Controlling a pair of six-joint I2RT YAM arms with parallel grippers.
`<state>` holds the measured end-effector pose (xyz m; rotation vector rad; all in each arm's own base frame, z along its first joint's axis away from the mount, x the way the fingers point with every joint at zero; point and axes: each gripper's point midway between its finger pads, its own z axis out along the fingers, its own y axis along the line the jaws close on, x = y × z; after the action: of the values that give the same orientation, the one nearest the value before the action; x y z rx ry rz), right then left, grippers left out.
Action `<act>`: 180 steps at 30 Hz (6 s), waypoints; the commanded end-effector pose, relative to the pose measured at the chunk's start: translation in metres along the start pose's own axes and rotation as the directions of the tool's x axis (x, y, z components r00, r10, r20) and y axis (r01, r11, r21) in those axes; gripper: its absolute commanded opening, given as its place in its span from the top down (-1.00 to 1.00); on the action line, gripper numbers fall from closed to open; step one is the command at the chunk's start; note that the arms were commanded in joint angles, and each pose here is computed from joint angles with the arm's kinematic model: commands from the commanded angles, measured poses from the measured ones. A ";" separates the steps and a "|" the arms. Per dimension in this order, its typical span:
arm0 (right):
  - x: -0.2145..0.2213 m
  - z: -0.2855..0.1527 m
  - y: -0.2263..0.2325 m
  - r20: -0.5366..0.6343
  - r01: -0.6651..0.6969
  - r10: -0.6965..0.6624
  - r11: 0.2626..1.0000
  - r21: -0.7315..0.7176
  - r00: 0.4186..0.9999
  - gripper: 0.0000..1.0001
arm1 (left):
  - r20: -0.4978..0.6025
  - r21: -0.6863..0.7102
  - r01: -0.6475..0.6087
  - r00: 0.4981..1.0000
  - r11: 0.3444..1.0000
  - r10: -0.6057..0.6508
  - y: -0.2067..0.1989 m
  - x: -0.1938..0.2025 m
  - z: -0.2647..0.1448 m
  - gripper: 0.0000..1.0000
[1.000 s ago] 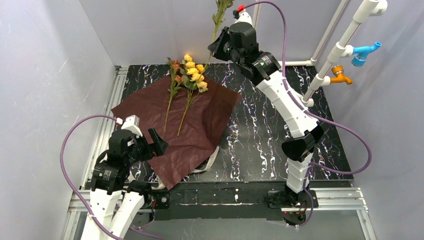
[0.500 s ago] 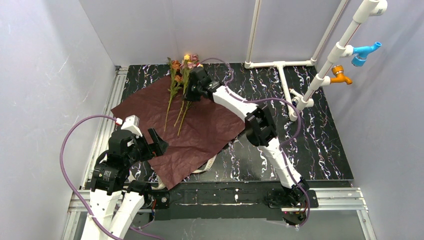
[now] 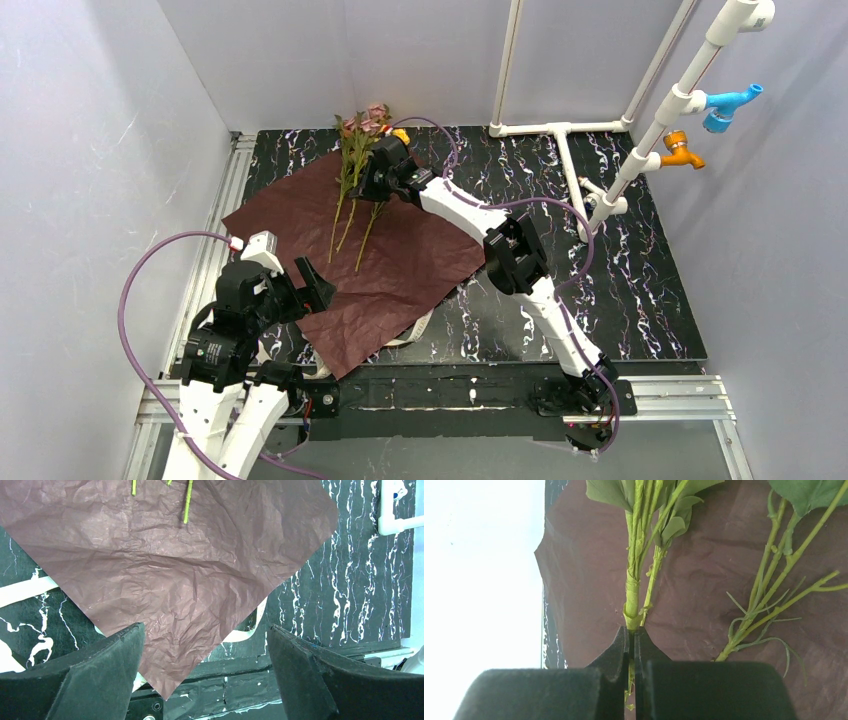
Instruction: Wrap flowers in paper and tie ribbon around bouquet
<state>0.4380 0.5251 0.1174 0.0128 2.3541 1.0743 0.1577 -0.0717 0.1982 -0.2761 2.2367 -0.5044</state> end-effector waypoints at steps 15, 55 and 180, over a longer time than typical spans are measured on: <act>-0.043 -0.011 -0.008 0.080 0.026 -0.025 1.000 -0.012 0.996 0.06 | 0.000 -0.012 0.004 1.000 1.000 -0.004 0.003 0.000 0.002 -0.82; 0.038 -0.227 -0.237 0.393 -0.436 0.333 0.875 0.209 0.857 -0.27 | -0.035 -0.071 0.012 0.999 0.997 -0.015 0.011 0.001 0.014 -0.79; 0.127 -0.260 -0.059 0.038 -0.289 0.287 0.952 0.103 0.957 0.97 | 0.146 0.457 -0.866 0.297 0.202 0.944 -0.059 0.028 0.146 -0.22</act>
<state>0.2167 0.3356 0.1347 0.4411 2.4787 1.0188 0.2484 -0.1650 0.1236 1.3671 1.8979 -0.3092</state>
